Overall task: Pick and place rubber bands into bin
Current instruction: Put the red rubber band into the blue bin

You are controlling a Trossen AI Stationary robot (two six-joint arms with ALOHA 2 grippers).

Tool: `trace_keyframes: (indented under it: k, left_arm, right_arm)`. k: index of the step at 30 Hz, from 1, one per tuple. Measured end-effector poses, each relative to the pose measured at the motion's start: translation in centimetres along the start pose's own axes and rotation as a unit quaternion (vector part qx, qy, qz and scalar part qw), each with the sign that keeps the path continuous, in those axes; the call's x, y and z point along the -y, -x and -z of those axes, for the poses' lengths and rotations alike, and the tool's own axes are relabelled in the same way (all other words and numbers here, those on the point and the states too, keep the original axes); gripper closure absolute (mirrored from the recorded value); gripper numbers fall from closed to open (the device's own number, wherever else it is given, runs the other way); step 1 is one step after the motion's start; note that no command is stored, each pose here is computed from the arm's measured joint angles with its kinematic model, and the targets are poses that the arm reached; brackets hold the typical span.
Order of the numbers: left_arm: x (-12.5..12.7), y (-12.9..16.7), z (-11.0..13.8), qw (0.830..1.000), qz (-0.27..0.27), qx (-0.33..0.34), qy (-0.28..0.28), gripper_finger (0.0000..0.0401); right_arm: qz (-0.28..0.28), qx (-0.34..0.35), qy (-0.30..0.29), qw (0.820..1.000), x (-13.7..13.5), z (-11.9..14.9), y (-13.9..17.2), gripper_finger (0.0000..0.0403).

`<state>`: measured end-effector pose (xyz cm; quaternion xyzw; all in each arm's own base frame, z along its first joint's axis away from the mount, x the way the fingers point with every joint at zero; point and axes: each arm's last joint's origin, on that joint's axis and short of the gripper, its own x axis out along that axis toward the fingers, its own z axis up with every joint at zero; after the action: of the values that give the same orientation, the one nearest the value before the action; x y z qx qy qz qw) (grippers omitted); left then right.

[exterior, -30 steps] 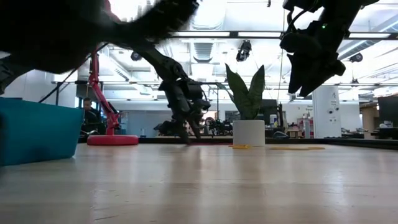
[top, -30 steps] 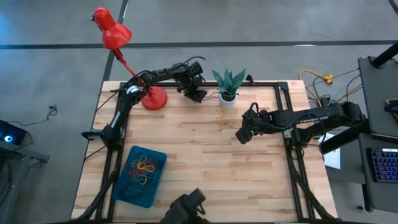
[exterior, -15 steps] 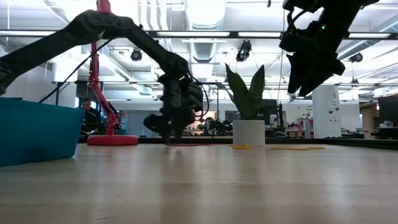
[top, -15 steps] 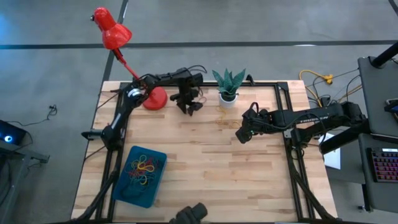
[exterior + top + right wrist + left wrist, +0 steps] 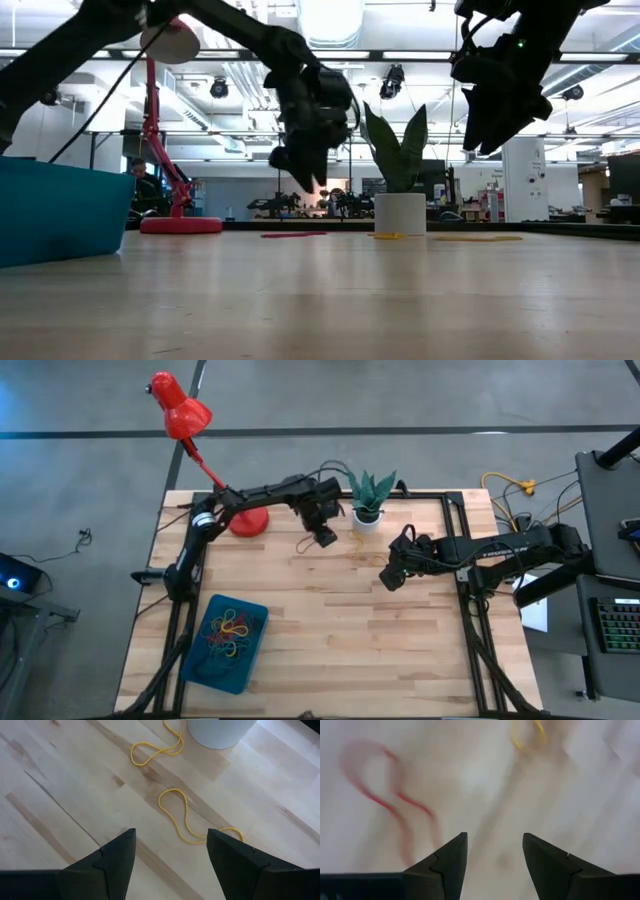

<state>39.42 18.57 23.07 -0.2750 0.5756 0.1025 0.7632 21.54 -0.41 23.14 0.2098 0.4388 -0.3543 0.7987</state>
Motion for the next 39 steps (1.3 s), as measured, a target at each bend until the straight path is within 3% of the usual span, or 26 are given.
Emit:
trace_keyframes:
  k: [4,12,17,28,34,39]
  left_arm:
    - [-0.5,0.2,-1.0,0.996,-0.068,0.059,-0.011,0.0225]
    - [-3.9,-2.6,-0.4,0.995,-0.074,-0.027,0.06,0.0225]
    - [-5.0,-3.5,-0.4,0.993,-0.098,-0.012,0.065,0.0225]
    - [-5.7,-5.8,0.8,0.993,-0.093,-0.017,0.07,0.0225]
    - [-5.0,-6.2,1.3,0.996,-0.016,-0.039,0.073,0.0225]
    - [-3.7,-6.7,1.4,0.997,-0.036,-0.038,0.054,0.0225]
  right_arm:
    - [0.0,-0.001,0.0,1.0,0.0,0.0,0.0,0.0174]
    - [-0.003,-0.005,-0.001,1.0,0.0,0.0,0.0,0.0174]
    - [-0.004,-0.006,-0.001,1.0,0.0,0.0,0.0,0.0174]
    - [-0.004,-0.007,-0.001,1.0,0.0,0.1,0.0,0.0175]
    - [-0.004,-0.007,0.0,1.0,0.0,0.1,0.0,0.0175]
    - [-0.003,-0.007,0.001,1.0,0.0,0.1,0.0,0.0175]
